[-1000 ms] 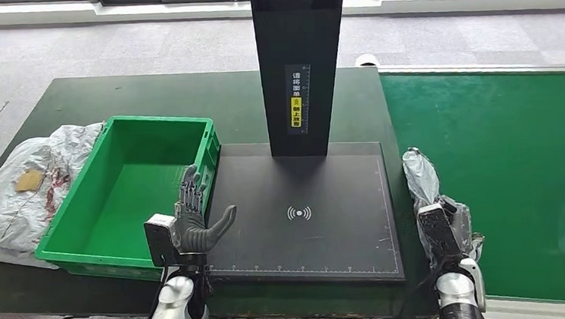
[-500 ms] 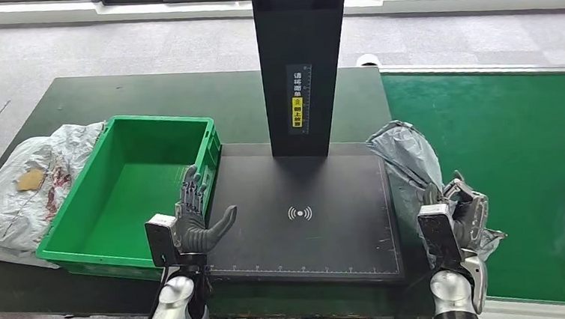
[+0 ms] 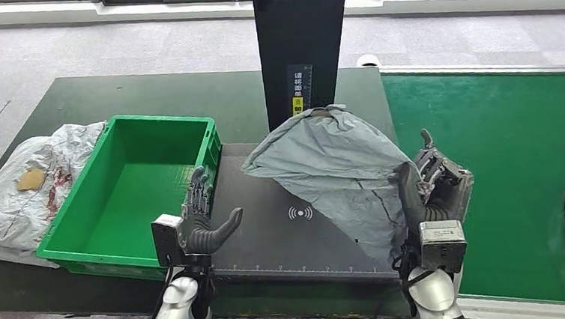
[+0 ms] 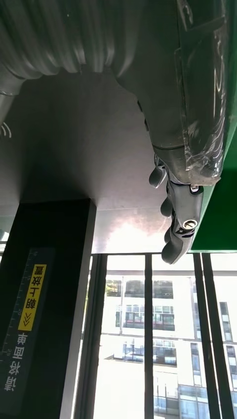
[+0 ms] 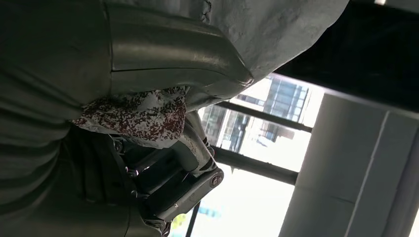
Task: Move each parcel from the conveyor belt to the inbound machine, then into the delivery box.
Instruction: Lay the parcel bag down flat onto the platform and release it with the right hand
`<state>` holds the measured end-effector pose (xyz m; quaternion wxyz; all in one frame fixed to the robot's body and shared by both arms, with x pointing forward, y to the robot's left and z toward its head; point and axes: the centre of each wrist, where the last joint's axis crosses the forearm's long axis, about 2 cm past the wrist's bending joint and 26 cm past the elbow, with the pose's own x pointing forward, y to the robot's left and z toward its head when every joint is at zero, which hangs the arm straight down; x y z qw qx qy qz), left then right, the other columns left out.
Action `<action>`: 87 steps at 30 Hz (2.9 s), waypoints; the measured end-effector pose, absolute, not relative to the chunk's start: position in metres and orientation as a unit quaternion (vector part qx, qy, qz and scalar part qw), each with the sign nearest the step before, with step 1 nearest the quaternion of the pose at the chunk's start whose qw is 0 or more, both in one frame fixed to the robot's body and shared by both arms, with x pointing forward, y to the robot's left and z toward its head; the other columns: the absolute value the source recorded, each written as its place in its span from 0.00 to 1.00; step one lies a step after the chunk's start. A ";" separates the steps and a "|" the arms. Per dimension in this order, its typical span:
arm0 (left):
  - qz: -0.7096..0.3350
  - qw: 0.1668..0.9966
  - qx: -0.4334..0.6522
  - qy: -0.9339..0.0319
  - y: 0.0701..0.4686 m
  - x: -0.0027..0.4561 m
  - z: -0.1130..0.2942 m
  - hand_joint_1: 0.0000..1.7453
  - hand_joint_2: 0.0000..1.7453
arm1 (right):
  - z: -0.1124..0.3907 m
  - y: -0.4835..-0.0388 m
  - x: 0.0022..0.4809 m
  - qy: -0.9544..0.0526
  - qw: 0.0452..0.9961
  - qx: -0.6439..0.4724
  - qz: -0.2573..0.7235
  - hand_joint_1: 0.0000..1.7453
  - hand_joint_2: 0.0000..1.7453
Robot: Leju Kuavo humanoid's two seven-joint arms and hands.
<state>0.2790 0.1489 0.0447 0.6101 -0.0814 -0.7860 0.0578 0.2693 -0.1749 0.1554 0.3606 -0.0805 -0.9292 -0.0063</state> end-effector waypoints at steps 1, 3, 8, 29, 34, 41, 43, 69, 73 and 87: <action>0.058 0.610 -0.082 -0.786 0.149 0.279 0.045 0.00 1.00 | 0.157 -0.172 0.269 -0.931 0.358 -0.069 -0.005 1.00 1.00; 0.058 0.610 -0.084 -0.786 0.148 0.279 0.045 0.00 1.00 | 0.160 -0.168 0.270 -0.934 0.354 -0.056 -0.002 1.00 1.00; 0.058 0.610 -0.085 -0.786 0.147 0.279 0.045 0.00 1.00 | 0.163 -0.165 0.270 -0.936 0.349 -0.045 0.004 1.00 1.00; 0.057 0.611 -0.088 -0.785 0.144 0.280 0.045 0.00 1.00 | 0.090 -0.147 0.336 -0.849 0.513 -0.071 0.107 0.99 1.00; 0.057 0.612 -0.088 -0.784 0.144 0.279 0.045 0.00 1.00 | 0.079 -0.140 0.337 -0.827 0.544 -0.077 0.119 1.00 1.00; 0.058 0.613 -0.089 -0.783 0.144 0.279 0.044 0.00 1.00 | 0.071 -0.139 0.338 -0.811 0.566 -0.077 0.125 0.00 1.00; 0.058 0.614 -0.088 -0.782 0.144 0.279 0.044 0.00 1.00 | 0.070 -0.140 0.338 -0.807 0.571 -0.080 0.128 0.00 0.75; 0.047 0.611 -0.049 -0.788 0.146 0.280 0.046 0.00 1.00 | 0.100 -0.184 0.324 -0.832 0.428 -0.337 0.101 0.00 0.00; 0.039 0.596 -0.049 -0.801 0.145 0.284 0.054 0.00 1.00 | 0.119 -0.198 0.315 -0.842 0.393 -0.365 0.058 0.00 0.00; -0.171 0.477 -0.022 -0.862 0.087 0.326 0.125 0.00 1.00 | 0.197 -0.238 0.291 -0.866 0.251 -0.429 -0.054 0.00 1.00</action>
